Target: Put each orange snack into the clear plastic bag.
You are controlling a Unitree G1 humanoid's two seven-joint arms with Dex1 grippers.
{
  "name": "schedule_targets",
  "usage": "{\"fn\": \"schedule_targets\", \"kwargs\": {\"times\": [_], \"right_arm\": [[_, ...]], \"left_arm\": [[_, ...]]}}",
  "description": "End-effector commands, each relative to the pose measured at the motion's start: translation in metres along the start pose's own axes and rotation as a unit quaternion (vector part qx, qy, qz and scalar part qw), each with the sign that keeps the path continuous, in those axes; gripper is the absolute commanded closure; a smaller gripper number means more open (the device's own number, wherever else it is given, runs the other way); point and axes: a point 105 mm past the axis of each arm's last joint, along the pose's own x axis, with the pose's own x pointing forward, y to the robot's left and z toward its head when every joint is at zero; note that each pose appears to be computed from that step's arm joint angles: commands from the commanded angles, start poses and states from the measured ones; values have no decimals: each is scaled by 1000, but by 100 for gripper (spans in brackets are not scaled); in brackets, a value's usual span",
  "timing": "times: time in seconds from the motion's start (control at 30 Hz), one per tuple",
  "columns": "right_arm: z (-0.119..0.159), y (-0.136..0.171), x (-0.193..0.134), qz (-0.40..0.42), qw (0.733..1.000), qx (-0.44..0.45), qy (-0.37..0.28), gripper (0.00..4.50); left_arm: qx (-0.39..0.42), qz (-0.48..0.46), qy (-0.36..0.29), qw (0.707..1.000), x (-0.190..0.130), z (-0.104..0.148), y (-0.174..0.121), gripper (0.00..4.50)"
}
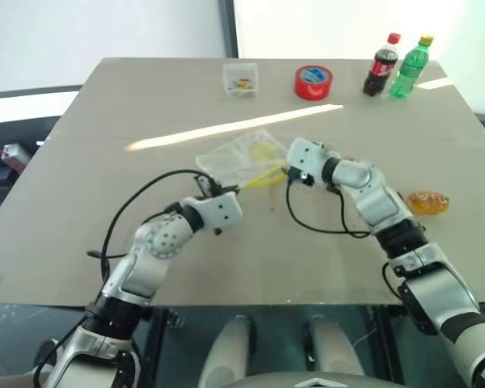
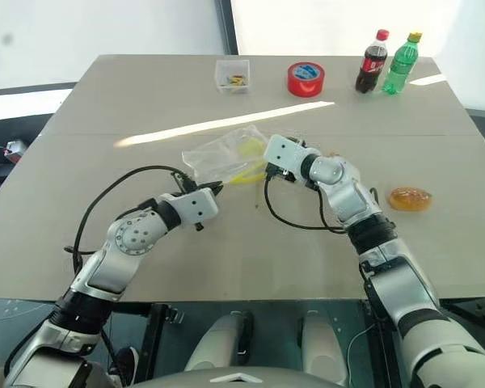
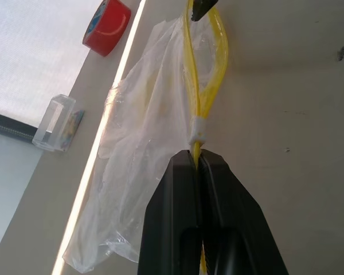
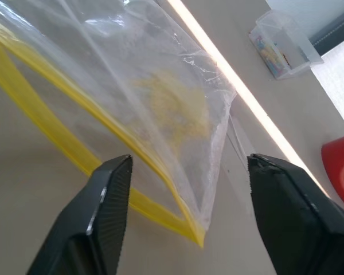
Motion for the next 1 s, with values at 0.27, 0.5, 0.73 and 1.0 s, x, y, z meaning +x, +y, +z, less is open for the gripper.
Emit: {"fn": "schedule_targets", "kwargs": {"times": [0.27,0.5,0.73,1.0], "right_arm": [[8,12,-12,0,994,106,-20,353],[26,6,4,-7,994,95,-43,447],[23,16,35,-3,999,26,-33,390],[40,23,46,-15,970,-226,-85,21]], "left_arm": [[-26,41,-22,999,-3,13,20,450],[-20,14,-41,999,-8,20,13,450],[-25,-7,-59,998,-10,27,6,450],[-40,28,-47,998,-5,27,21,450]]}}
